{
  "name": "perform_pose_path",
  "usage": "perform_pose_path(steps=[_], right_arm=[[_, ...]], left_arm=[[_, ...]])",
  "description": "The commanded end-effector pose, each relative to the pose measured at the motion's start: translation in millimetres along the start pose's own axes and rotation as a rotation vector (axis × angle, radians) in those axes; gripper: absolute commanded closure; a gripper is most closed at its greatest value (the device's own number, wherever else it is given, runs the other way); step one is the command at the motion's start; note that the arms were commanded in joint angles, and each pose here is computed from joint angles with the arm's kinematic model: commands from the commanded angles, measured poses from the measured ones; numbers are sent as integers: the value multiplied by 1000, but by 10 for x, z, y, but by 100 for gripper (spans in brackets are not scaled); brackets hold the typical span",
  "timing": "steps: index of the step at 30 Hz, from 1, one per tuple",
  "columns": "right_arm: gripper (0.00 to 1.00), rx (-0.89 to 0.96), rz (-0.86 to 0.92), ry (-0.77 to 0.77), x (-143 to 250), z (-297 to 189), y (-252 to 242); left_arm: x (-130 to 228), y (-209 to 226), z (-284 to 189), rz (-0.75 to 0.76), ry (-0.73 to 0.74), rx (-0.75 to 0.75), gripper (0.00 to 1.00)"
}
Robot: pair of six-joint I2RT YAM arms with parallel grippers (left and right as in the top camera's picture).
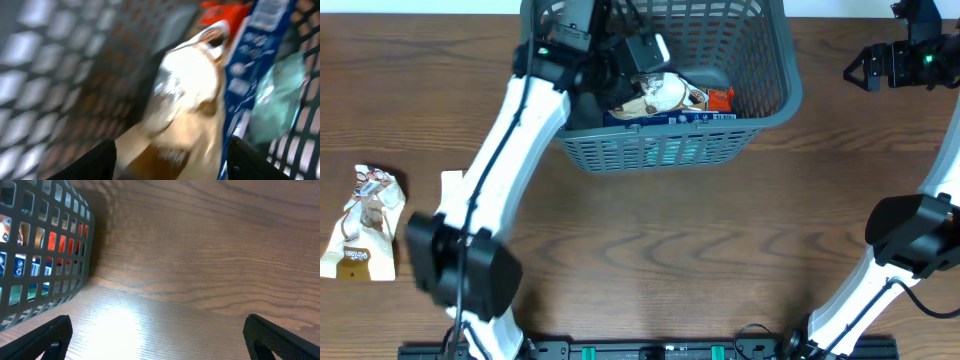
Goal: Pack container
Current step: 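Open the left gripper and withdraw it from the basket, then lower the left gripper onto the PanTree beige pouch and grasp it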
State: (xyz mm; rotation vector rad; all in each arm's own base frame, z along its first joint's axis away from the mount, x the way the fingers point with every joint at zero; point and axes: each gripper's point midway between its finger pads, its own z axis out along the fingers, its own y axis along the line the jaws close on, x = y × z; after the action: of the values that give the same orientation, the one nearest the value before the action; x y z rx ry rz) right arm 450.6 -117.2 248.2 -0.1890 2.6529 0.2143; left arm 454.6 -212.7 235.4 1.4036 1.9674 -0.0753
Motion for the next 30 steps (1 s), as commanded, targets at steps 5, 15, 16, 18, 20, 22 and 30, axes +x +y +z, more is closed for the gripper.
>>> perform_pose_path(steps=[5, 15, 16, 18, 20, 22, 30], right_arm=[[1, -12, 8, 1, -9, 10, 46], [1, -12, 8, 1, -9, 11, 48], [1, -12, 8, 1, -9, 11, 48], [1, -13, 8, 1, -10, 11, 49], [1, -13, 8, 1, -10, 11, 49], [1, -13, 8, 1, -10, 11, 49], [1, -12, 8, 0, -10, 11, 48]], left_arm=[[310, 707, -1306, -318, 66, -426, 11], [963, 819, -2668, -630, 38, -666, 7], [1084, 781, -2737, -662, 65, -672, 7], [1356, 708, -2829, -784, 115, -681, 0], [1647, 616, -2872, -892, 188, -676, 1], [1883, 530, -2887, -973, 256, -663, 1], [2295, -56, -2665, -1200, 395, -447, 2]])
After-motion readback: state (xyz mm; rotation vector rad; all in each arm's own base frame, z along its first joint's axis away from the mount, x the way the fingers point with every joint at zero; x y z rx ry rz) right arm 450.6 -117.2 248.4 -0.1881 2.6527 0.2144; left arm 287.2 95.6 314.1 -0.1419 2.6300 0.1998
